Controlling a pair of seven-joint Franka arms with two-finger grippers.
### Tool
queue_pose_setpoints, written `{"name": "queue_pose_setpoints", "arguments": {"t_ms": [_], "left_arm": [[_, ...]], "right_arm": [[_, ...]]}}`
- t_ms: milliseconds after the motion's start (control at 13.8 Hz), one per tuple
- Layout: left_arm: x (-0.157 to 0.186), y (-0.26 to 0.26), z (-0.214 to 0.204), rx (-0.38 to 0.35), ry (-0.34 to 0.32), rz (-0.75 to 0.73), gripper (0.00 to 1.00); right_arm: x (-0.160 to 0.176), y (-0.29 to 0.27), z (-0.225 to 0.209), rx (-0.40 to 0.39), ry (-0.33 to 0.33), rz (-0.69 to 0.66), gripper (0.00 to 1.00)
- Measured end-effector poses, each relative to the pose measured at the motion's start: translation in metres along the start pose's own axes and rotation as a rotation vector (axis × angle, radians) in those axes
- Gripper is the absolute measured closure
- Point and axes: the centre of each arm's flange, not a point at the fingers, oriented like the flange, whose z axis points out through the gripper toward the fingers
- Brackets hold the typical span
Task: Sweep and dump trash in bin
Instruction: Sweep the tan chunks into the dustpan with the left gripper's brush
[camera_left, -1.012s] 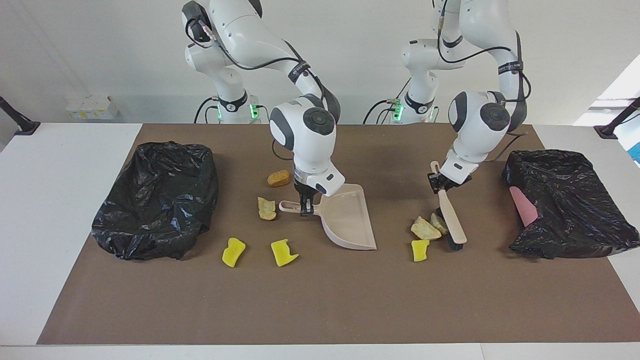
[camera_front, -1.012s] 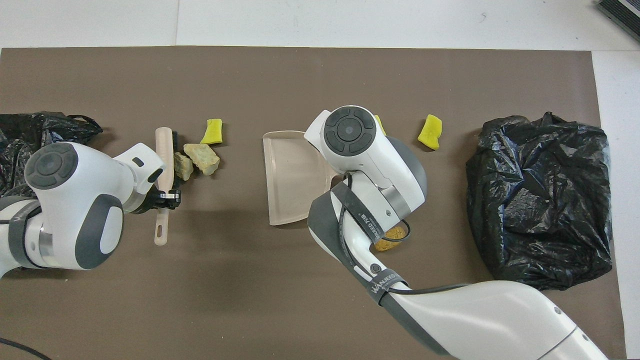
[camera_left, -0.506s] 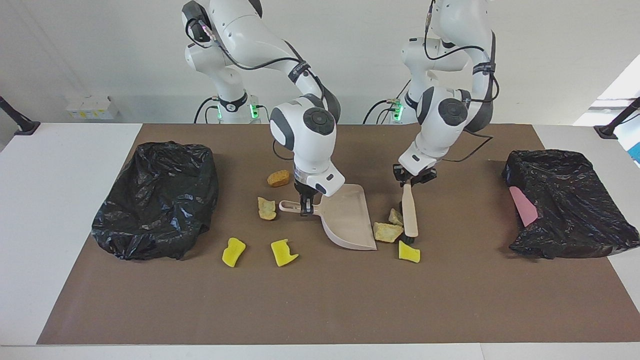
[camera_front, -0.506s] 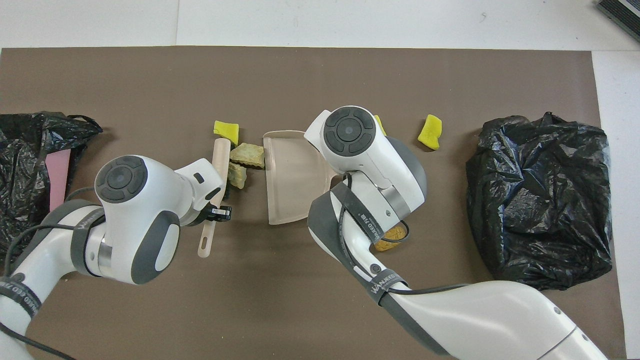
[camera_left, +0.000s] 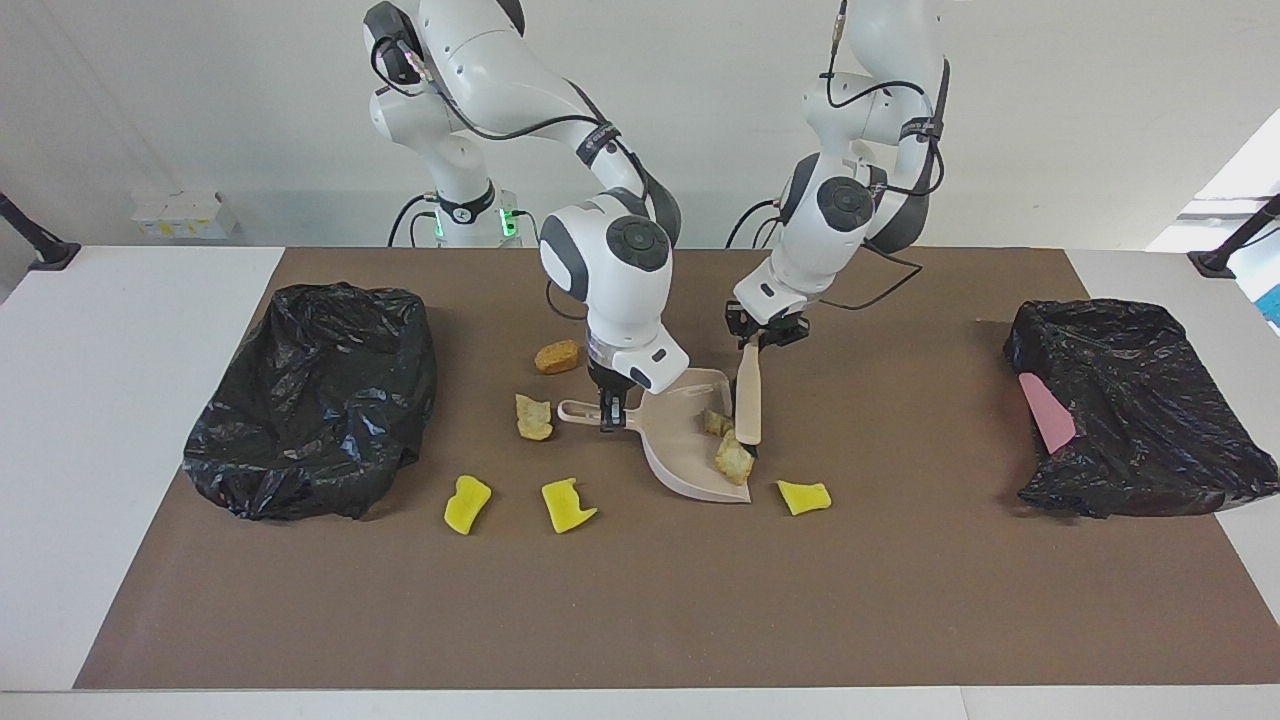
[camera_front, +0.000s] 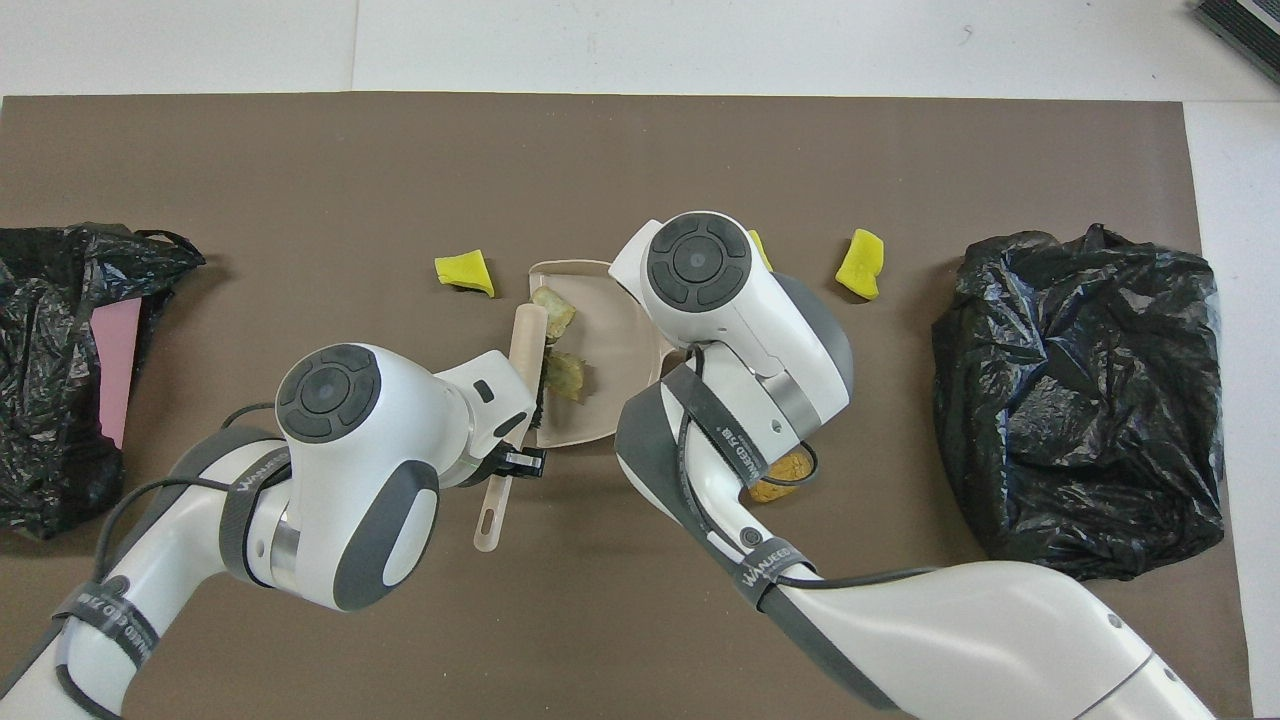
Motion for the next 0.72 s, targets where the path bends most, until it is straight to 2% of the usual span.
{"name": "queue_pose_setpoints", "arguments": {"t_ms": [217,361,723], "left_arm": [[0.007,-0.007,-0.036,-0.018,0.055,-0.018,0.74],[0.014,-0.033,-0.055,-0.017,0.085,-0.054,0.74],[0.047,-0.116,-0.063,0.084,0.101,-0.064,0.74]], "right_arm": [[0.000,0.000,0.000,0.000,0.000,0.001,0.68],[0.000,0.000,0.000,0.001,-0.001,0.001,0.68],[0.000,0.000,0.000,0.002,-0.002,0.002,0.68]]}}
